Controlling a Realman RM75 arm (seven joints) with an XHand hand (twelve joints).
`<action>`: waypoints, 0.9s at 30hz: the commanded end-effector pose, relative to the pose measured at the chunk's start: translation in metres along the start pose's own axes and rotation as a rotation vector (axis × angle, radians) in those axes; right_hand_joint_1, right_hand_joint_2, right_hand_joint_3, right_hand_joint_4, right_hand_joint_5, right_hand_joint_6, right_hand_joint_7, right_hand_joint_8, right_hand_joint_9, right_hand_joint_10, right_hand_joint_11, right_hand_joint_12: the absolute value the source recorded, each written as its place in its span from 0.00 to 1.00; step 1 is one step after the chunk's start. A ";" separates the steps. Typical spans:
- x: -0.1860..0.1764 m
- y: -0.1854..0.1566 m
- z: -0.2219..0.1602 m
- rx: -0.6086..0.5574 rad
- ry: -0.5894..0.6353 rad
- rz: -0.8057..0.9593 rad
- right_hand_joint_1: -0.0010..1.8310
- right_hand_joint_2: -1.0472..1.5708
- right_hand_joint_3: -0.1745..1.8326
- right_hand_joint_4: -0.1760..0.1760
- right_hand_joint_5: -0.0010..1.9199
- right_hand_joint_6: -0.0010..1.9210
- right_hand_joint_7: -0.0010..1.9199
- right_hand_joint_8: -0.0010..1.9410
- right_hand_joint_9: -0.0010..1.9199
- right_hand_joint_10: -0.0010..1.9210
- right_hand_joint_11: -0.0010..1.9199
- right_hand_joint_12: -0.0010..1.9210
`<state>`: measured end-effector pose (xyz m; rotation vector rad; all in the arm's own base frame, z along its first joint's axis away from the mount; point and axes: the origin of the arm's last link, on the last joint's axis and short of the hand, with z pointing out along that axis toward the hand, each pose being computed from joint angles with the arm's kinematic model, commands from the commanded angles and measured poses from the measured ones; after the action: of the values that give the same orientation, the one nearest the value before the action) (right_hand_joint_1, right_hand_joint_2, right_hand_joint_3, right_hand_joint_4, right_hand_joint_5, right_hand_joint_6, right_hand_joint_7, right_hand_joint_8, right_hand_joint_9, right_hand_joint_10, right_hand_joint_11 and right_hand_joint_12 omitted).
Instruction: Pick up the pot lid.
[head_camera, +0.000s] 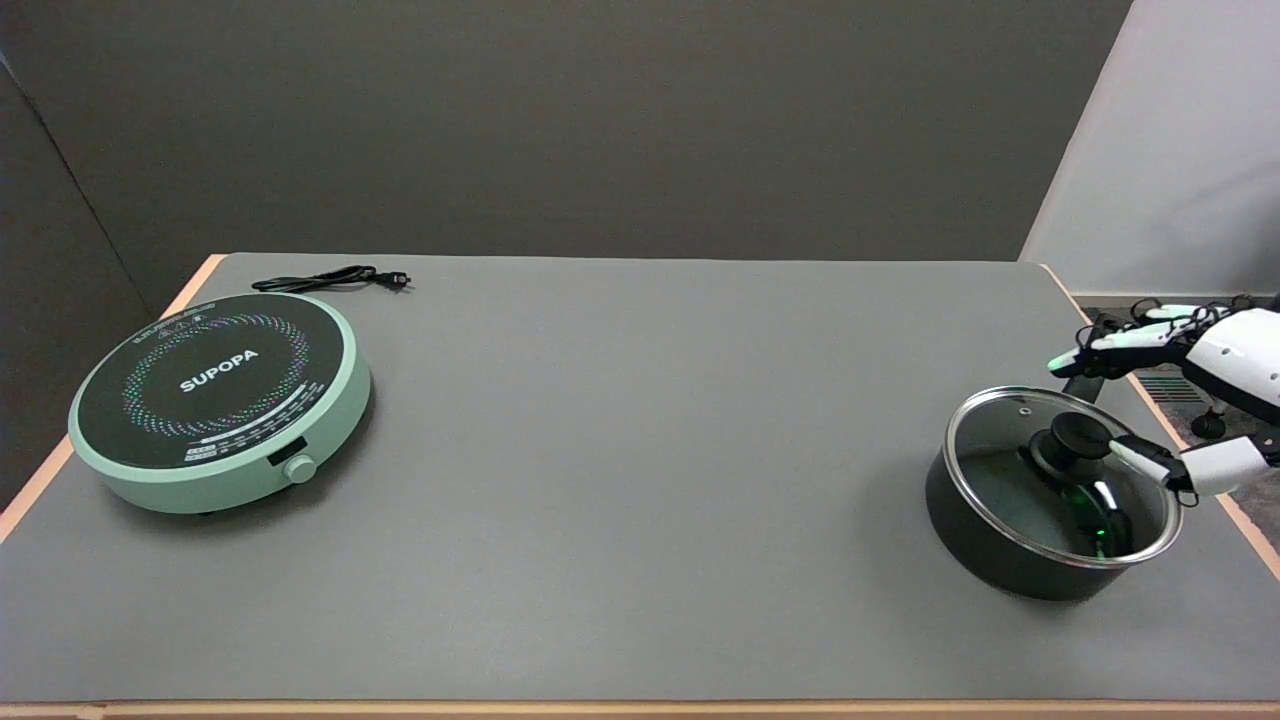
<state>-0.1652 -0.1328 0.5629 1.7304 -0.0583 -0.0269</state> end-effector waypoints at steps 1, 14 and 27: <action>-0.010 -0.001 0.008 0.057 -0.068 -0.013 0.48 0.61 0.57 1.00 0.30 0.17 0.40 0.16 0.40 0.29 0.25 0.39; -0.014 -0.006 0.007 0.075 -0.072 -0.076 0.44 0.60 0.57 1.00 0.29 0.14 0.39 0.15 0.39 0.29 0.24 0.40; -0.012 -0.008 0.010 0.083 -0.058 -0.072 0.43 0.60 0.56 1.00 0.29 0.14 0.39 0.15 0.39 0.29 0.24 0.40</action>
<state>-0.1759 -0.1383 0.5565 1.7974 -0.0490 -0.1208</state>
